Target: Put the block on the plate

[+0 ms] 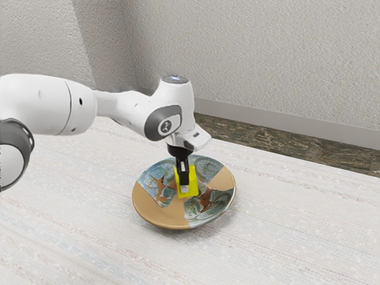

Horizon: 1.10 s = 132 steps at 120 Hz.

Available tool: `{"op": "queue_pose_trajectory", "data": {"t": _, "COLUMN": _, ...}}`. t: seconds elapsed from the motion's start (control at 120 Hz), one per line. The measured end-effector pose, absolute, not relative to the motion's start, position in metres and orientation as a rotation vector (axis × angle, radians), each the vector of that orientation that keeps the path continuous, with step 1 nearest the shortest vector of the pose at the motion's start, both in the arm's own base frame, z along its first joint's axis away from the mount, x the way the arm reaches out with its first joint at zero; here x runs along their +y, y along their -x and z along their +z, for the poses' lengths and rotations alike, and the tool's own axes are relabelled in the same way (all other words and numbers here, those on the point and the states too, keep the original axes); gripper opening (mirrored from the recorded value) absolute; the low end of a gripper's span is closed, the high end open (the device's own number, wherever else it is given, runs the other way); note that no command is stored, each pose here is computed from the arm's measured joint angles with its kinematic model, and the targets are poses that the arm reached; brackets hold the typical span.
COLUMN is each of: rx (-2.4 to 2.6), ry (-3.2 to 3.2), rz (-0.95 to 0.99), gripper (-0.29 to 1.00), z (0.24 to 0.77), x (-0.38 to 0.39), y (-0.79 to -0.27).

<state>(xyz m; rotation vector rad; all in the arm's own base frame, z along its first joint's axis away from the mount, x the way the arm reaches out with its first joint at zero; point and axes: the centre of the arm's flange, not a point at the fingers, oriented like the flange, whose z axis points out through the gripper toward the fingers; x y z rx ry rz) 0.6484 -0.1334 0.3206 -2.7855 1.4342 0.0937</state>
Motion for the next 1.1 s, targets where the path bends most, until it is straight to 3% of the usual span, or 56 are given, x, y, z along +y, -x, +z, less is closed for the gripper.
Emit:
{"op": "queue_pose_trajectory", "data": {"t": 0.408, "rx": 1.361, "ry": 2.789, "rz": 0.048, "gripper": 0.65, "z": 0.344, "x": -0.13, "y": -0.653}}
{"op": "queue_pose_trajectory", "data": {"t": 0.8, "rx": 1.165, "ry": 2.814, "rz": -0.117, "gripper": 0.69, "z": 0.501, "x": -0.089, "y": -0.631}}
{"op": "queue_pose_trajectory", "data": {"t": 1.1, "rx": 0.649, "ry": 2.905, "rz": -0.151, "gripper": 0.7, "z": 0.621, "x": 0.047, "y": -0.602}}
